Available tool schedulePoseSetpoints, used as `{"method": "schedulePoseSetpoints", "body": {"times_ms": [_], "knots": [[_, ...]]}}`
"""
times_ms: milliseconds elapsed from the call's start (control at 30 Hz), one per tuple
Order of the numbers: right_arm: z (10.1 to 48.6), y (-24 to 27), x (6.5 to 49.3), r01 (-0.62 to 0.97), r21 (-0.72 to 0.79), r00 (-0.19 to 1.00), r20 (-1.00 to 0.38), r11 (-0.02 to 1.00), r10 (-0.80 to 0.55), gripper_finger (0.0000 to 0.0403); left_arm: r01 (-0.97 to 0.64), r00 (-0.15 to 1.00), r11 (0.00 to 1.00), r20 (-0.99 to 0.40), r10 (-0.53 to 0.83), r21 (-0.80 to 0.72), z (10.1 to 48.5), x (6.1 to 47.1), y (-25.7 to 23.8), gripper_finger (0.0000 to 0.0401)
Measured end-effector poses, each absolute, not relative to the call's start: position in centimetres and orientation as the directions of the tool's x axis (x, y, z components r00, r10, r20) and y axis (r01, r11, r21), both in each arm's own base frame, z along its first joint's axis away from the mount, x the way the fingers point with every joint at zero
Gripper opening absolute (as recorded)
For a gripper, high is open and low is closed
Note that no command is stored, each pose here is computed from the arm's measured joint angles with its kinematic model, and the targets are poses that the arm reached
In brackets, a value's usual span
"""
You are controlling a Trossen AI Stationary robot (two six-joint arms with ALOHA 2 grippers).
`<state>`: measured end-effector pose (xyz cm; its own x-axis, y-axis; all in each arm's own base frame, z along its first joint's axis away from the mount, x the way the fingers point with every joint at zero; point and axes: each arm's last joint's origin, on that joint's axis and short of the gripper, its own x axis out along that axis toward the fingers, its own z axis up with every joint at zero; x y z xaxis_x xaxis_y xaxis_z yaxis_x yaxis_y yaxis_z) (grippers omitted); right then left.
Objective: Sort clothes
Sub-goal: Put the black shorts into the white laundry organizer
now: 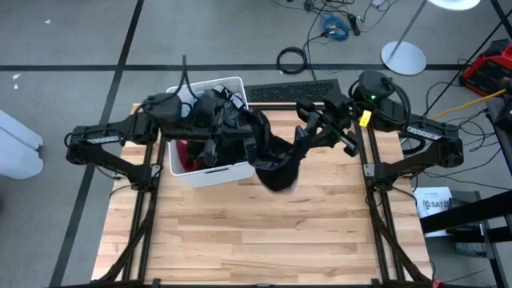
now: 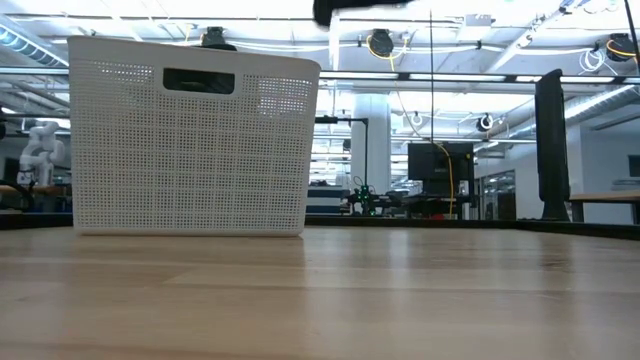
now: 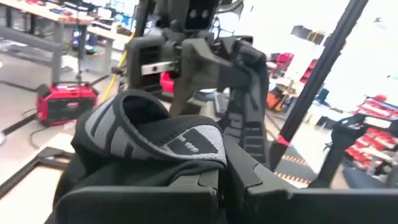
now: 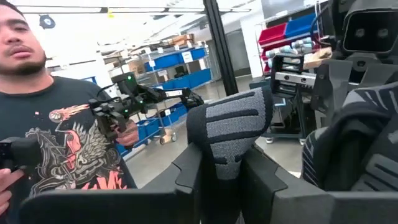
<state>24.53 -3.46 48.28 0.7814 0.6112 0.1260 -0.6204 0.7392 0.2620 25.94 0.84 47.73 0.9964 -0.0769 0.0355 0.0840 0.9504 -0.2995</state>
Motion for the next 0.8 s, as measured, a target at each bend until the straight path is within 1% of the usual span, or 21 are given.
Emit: {"method": "schedulePoseSetpoints", "body": {"times_ms": [233,333,400,467,533,600,700,800], "knots": [[48.3,-3.4,24.5,-0.631,0.270,0.772,0.125,0.728,0.623,0.0074,0.050,0.999,0.943,0.013,-0.048,-0.328,47.5,26.0,1.2,0.0003],[48.4,-3.2,24.1,-0.668,0.279,0.738,0.122,0.690,0.664,0.0075,0.057,0.998,0.935,0.008,-0.058,-0.351,47.5,26.0,1.1,0.0003],[48.6,-3.0,23.8,-0.697,0.284,0.707,0.118,0.658,0.697,0.0074,0.058,0.997,0.932,-0.035,-0.076,-0.358,47.0,26.0,1.1,0.0003],[48.7,-2.9,23.5,-0.700,0.288,0.704,0.121,0.654,0.700,0.0074,0.034,0.990,0.926,-0.111,-0.081,-0.376,46.3,25.9,1.1,0.0003],[49.0,-2.8,23.1,-0.699,0.264,0.708,0.128,0.664,0.695,0.0075,0.001,0.979,0.918,-0.185,-0.081,-0.397,45.6,25.8,1.1,0.0003],[49.3,-2.8,22.6,-0.680,0.231,0.732,0.143,0.696,0.667,0.0075,-0.018,0.972,0.909,-0.219,-0.082,-0.416,45.2,25.8,1.1,0.0007],[49.7,-2.8,22.0,-0.642,0.194,0.767,0.166,0.742,0.620,0.0072,-0.007,0.971,0.906,-0.220,-0.095,-0.423,45.2,25.7,1.0,0.0009],[49.7,-2.7,21.7,-0.639,0.195,0.769,0.160,0.744,0.618,0.0063,0.009,0.968,0.901,-0.224,-0.117,-0.433,45.2,25.7,1.0,0.0011]]}}
